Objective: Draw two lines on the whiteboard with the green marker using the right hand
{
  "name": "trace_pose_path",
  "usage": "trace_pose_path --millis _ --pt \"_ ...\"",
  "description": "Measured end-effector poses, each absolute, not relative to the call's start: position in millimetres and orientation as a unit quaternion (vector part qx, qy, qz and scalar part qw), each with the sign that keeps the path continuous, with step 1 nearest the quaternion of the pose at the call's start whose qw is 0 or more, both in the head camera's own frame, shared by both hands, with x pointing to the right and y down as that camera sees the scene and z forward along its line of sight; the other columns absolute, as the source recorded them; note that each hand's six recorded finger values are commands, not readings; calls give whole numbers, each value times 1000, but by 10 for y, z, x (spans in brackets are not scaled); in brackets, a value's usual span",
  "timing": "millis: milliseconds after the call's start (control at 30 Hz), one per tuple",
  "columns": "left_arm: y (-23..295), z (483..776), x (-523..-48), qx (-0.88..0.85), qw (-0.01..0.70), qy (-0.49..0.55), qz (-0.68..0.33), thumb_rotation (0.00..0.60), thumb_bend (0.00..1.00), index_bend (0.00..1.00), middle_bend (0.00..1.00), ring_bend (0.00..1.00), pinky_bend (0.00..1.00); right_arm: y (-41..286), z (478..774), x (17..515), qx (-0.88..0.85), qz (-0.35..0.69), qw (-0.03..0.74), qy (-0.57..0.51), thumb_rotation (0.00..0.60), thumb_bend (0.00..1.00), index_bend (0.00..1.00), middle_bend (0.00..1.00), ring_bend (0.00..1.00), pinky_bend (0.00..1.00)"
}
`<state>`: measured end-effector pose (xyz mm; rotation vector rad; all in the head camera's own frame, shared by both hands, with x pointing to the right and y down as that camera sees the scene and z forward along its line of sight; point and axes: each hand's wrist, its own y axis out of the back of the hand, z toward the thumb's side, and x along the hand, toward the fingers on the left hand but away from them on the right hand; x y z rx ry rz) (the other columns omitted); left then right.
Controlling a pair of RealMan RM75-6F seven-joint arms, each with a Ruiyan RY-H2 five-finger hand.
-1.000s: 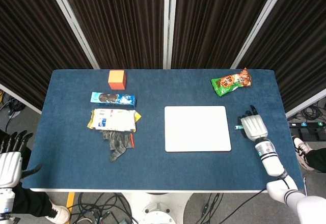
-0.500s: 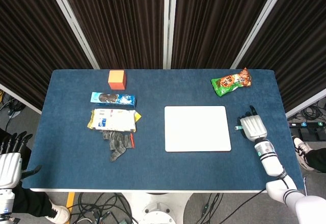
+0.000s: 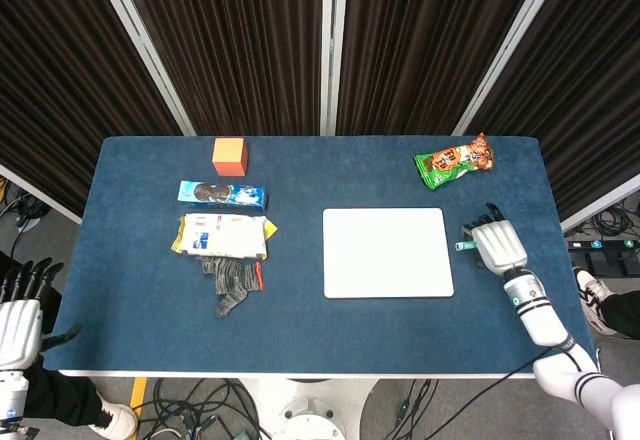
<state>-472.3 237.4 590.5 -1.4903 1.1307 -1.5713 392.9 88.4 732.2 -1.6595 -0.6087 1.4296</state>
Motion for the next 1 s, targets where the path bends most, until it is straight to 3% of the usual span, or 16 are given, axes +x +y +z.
trace_pose_path --millis 200,400,733,1000 --pt "2317 5867 -4690 -576 352 436 -595 600 0 129 69 0 0 843 7016 3390 -767 459 301 -331 600 530 597 529 304 135" --pt "2328 5863 -4673 -583 346 438 -590 600 0 129 69 0 0 662 6885 2971 -829 341 148 -417 600 616 599 529 315 168" --pt "2367 5838 -4709 -584 339 443 -590 600 0 129 68 0 0 633 7264 2353 -829 243 -2 -504 600 655 605 528 315 169" --pt "2354 5870 -4719 -589 336 442 -587 600 0 129 68 0 0 711 7574 2299 -805 244 -53 -538 600 667 605 528 315 168"
